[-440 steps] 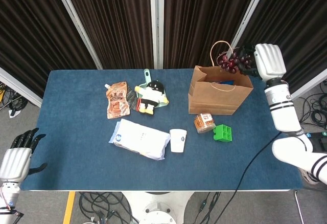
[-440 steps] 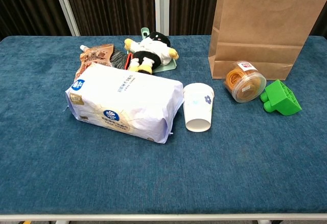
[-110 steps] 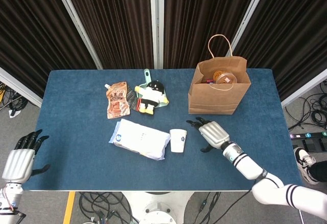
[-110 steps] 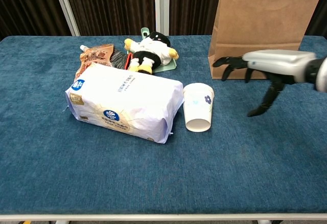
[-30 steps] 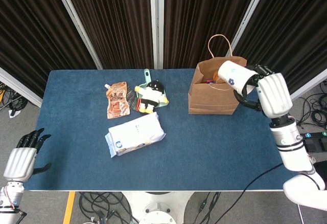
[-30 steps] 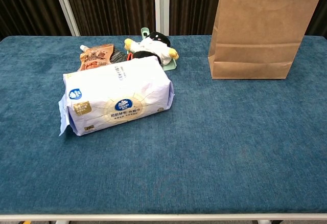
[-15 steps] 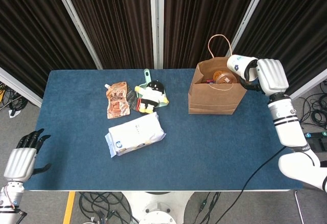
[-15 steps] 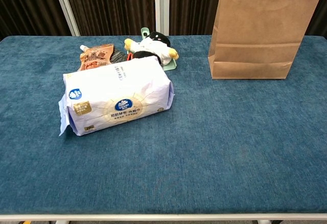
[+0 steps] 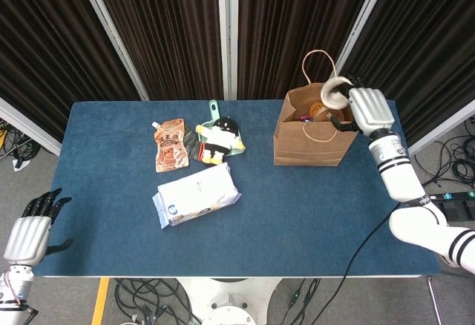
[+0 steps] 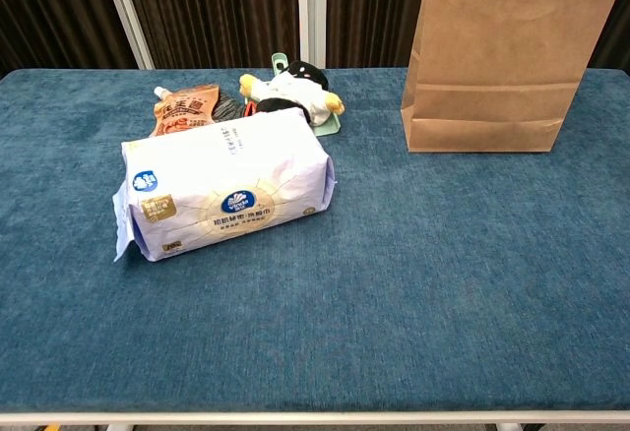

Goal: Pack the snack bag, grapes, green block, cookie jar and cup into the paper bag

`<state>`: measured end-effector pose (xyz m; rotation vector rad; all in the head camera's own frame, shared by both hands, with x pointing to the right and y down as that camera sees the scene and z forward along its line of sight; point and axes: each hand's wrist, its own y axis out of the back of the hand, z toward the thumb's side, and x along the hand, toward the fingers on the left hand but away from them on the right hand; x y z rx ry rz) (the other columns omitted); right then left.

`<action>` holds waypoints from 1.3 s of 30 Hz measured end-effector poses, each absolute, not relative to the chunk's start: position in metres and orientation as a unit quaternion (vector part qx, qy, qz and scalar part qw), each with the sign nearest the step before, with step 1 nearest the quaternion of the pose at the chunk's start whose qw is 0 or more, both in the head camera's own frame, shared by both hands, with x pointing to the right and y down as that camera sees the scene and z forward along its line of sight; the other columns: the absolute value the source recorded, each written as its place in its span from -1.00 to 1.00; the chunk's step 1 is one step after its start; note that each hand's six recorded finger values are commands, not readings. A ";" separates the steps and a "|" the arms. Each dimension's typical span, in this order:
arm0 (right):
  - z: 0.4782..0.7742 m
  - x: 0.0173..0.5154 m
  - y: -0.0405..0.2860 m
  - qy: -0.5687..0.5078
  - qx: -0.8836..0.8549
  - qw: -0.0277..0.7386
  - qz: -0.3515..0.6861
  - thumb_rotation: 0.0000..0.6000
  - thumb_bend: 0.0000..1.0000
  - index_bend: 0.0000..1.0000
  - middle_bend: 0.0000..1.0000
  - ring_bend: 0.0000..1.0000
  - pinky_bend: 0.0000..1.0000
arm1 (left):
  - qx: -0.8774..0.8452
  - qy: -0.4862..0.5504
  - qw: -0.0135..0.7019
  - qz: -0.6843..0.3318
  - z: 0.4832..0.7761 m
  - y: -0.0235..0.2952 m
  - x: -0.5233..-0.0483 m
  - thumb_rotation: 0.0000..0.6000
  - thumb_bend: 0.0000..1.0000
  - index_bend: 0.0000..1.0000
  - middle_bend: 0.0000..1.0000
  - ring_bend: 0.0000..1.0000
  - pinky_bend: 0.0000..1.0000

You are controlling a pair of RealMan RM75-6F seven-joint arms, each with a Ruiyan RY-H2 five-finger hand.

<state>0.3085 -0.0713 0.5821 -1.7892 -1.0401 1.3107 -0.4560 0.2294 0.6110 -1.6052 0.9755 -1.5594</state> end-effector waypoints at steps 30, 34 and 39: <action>0.523 0.395 0.097 -0.426 -0.688 0.416 0.415 1.00 -0.65 -0.62 -0.31 -0.64 -0.32 | -0.612 0.387 0.360 -0.589 0.604 0.224 -0.453 1.00 -1.00 -0.50 -0.65 -0.77 -0.71; 0.534 0.421 0.141 -0.418 -0.674 0.404 0.456 1.00 -0.64 -0.85 -0.66 -0.88 -0.49 | -0.611 0.388 0.366 -0.585 0.603 0.222 -0.450 1.00 -1.00 -0.50 -0.65 -0.77 -0.71; 0.550 0.438 0.182 -0.401 -0.662 0.383 0.505 1.00 -0.63 -1.00 -1.00 -1.00 -0.86 | -0.602 0.397 0.377 -0.582 0.599 0.219 -0.450 1.00 -1.00 -0.50 -0.65 -0.77 -0.71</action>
